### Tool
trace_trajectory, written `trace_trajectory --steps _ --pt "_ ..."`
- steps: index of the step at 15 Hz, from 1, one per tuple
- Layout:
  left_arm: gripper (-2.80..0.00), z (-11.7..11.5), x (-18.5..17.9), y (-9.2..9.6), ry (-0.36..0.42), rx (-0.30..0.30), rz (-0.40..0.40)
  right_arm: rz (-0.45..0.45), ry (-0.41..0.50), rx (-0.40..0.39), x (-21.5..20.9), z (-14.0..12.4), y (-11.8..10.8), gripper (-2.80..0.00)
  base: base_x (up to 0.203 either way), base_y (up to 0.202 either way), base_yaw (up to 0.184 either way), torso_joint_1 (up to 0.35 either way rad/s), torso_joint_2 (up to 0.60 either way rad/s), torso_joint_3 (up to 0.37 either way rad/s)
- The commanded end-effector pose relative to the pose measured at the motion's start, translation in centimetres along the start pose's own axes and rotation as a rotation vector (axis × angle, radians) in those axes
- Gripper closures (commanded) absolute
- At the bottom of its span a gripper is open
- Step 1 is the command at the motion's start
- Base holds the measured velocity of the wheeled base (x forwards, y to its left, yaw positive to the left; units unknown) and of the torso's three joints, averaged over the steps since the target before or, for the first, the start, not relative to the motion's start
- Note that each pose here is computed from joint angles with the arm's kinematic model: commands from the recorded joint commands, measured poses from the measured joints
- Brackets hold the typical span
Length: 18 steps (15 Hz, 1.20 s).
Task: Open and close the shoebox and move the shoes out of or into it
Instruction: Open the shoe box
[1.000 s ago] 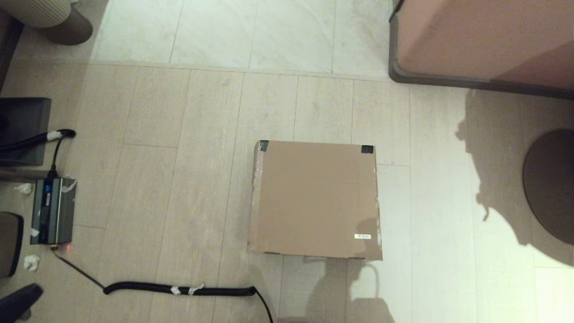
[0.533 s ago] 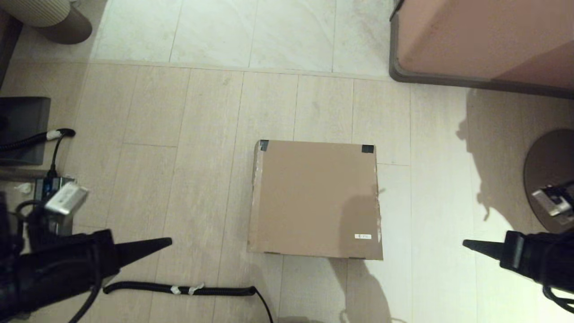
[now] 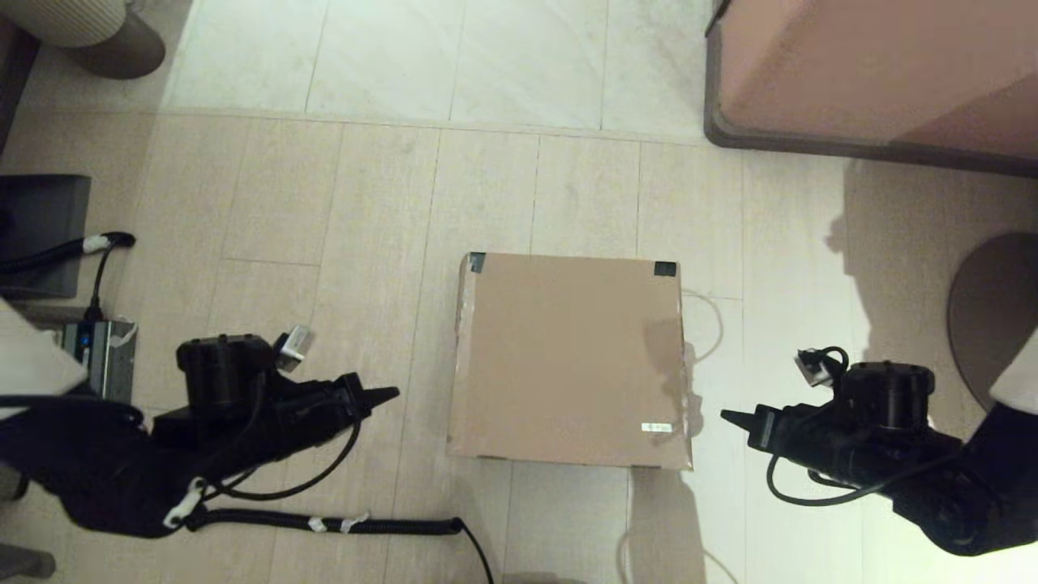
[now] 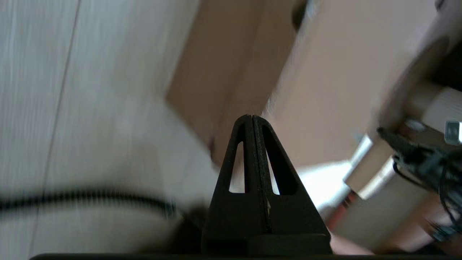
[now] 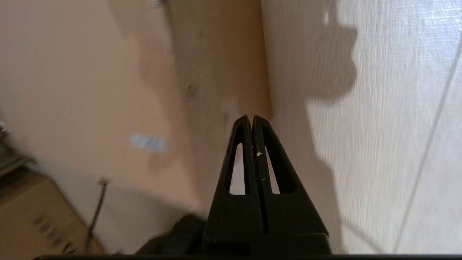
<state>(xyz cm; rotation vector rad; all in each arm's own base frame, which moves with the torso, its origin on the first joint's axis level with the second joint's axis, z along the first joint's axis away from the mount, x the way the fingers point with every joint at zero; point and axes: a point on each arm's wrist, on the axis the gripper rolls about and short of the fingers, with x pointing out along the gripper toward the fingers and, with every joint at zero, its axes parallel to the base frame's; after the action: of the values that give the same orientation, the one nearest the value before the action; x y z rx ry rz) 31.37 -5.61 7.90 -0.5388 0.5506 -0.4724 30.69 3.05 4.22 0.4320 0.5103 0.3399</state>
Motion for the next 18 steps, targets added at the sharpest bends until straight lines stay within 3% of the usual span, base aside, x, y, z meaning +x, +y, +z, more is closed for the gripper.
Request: trace_trajectory --steps 1,3,7,11,15,18 --pt "0.0 -1.6 3.6 1.9 0.053 -0.021 0.035 -0.017 0.043 0.011 3.4 -3.1 -2.1 0.0 0.0 0.0 0.0 0.0 0.0 0.0" --pt "0.0 -0.8 6.1 2.4 -0.002 0.001 0.069 -0.028 -0.013 -0.027 5.7 -3.3 -1.8 0.0 0.0 0.0 0.0 0.0 0.0 0.0" --pt "0.0 -0.7 8.9 2.8 -0.051 0.022 0.121 -0.027 -0.015 -0.044 7.2 -4.1 -1.2 0.0 0.0 0.0 0.0 0.0 0.0 0.0" --pt "0.0 -0.5 11.0 1.8 -0.095 0.046 0.134 -0.023 -0.022 -0.034 7.5 -4.0 -1.1 0.0 0.0 0.0 0.0 0.0 0.0 0.0" --pt "0.0 -1.2 12.6 0.7 -0.05 0.054 0.118 -0.019 -0.026 -0.025 7.4 -3.9 -1.1 0.0 0.0 0.0 0.0 0.0 0.0 0.0" --pt "0.0 -1.1 13.3 0.7 -0.058 0.058 0.108 0.001 -0.046 -0.022 7.4 -3.6 -0.9 0.0 0.0 0.0 0.0 0.0 0.0 0.0"
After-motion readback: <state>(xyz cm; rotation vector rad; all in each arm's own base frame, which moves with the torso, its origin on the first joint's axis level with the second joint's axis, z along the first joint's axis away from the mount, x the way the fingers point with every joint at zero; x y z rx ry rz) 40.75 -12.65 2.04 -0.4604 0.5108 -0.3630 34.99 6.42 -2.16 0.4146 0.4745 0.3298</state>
